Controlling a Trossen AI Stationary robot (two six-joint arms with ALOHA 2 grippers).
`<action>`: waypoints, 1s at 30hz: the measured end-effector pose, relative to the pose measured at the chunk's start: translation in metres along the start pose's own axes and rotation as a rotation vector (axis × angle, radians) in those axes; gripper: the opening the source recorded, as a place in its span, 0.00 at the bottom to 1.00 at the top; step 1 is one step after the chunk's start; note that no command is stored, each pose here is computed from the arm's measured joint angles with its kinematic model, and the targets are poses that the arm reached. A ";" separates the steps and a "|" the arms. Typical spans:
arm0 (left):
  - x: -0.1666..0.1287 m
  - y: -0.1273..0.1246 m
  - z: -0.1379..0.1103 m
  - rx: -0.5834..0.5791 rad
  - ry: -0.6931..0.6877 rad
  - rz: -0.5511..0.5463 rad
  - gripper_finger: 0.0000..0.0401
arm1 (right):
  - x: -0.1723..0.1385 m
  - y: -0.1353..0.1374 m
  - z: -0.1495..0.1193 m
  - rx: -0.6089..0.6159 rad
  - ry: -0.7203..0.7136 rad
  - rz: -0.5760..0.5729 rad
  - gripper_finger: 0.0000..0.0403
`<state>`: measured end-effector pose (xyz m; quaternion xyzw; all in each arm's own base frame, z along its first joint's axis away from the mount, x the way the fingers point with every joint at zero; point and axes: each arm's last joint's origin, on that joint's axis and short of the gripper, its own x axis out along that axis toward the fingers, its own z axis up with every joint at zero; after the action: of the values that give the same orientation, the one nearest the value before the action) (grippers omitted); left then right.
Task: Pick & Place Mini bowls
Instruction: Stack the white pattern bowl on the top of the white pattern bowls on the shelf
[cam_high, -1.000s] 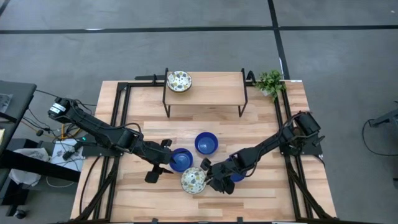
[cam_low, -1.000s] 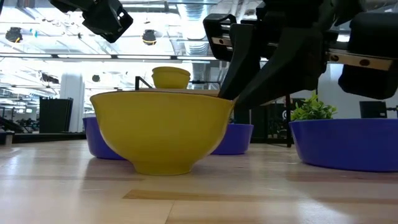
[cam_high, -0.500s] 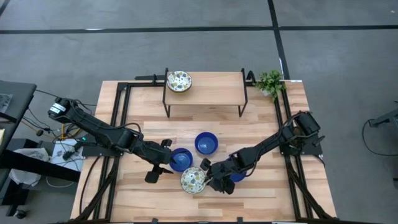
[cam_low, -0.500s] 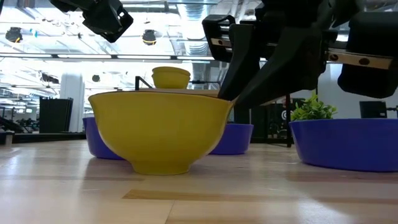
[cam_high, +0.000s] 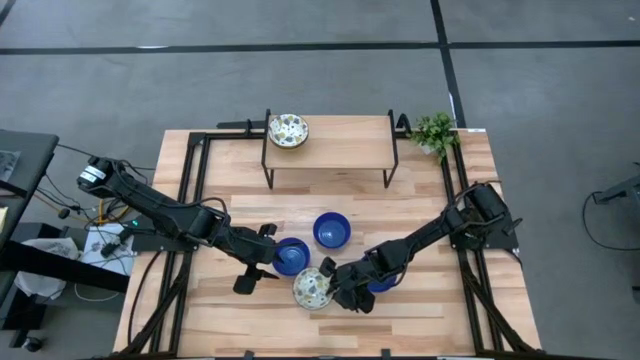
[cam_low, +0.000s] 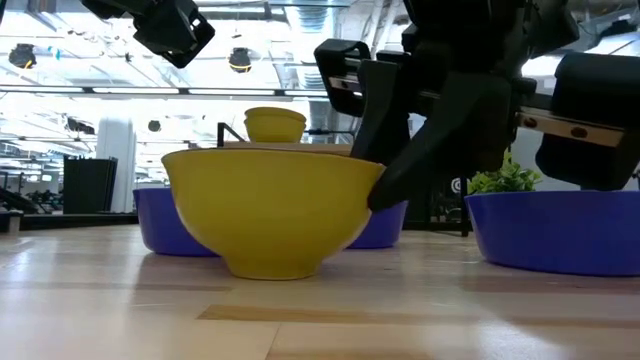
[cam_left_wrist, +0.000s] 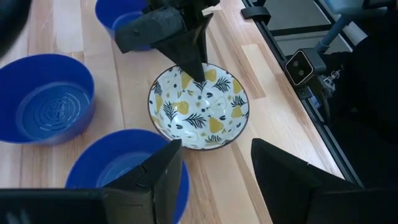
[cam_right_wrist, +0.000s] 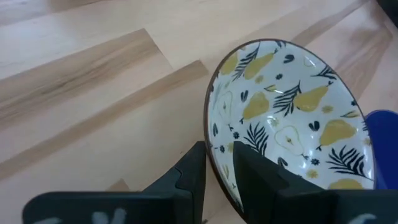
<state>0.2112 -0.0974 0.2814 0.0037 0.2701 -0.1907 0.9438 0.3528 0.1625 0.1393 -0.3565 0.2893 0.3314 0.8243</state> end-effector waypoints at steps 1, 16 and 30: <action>0.000 0.000 0.000 0.000 0.000 0.000 0.48 | 0.000 0.000 0.000 0.000 0.000 0.000 0.17; 0.000 0.000 0.000 0.000 0.000 0.000 0.48 | -0.001 -0.001 0.002 -0.034 0.014 0.009 0.01; 0.002 0.000 0.000 0.109 0.005 0.000 0.48 | -0.015 -0.022 0.032 -0.058 0.072 0.060 0.01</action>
<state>0.2120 -0.0981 0.2803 0.0555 0.2618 -0.2049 0.9415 0.3677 0.1709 0.1770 -0.3831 0.3197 0.3510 0.7923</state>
